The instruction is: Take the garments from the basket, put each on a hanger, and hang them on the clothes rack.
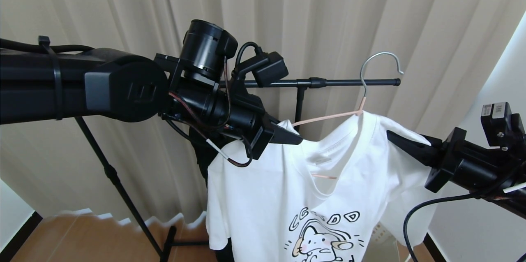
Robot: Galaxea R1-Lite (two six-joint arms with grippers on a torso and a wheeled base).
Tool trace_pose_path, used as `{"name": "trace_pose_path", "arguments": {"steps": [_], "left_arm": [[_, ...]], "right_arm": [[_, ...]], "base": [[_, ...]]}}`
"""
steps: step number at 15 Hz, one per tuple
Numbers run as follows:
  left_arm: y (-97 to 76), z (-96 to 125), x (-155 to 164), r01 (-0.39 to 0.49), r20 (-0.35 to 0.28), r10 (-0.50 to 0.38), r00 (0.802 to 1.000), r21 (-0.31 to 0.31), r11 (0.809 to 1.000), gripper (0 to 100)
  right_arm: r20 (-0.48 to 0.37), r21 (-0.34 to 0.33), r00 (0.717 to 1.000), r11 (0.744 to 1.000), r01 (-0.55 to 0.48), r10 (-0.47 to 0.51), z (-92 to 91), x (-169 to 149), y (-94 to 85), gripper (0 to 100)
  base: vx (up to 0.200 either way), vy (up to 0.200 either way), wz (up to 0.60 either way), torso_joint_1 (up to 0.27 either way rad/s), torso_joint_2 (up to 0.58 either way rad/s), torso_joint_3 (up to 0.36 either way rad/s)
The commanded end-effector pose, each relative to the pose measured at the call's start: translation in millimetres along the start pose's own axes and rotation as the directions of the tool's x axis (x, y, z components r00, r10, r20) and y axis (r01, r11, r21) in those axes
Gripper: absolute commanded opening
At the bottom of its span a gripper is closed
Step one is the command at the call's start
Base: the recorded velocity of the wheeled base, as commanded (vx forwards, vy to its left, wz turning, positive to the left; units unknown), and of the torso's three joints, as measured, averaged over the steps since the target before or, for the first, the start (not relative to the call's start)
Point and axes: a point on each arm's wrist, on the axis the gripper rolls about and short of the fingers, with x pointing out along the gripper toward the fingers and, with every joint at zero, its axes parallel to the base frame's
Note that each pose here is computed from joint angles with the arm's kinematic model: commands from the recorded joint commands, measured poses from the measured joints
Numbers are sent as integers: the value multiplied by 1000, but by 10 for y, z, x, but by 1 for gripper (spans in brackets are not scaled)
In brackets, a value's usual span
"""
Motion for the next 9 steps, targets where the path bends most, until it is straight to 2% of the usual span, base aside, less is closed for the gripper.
{"name": "trace_pose_path", "arguments": {"steps": [1,2,9], "left_arm": [[-2,9,-5,-1,3,1,1000,3,1000,0],[5,19,-11,-6,8,6,1000,7,1000,0],[80,1,-81,-37,24,37,999,8,999,0]], "right_arm": [[16,-15,1000,1000,0,0,52,-29,21,0],[14,-19,1000,1000,2,-1,53,-33,20,100],[26,-31,999,999,38,-37,83,-26,-90,100]], "base": [[0,0,0,0,0,0],[0,0,0,0,0,0],[0,0,0,0,0,0]]}}
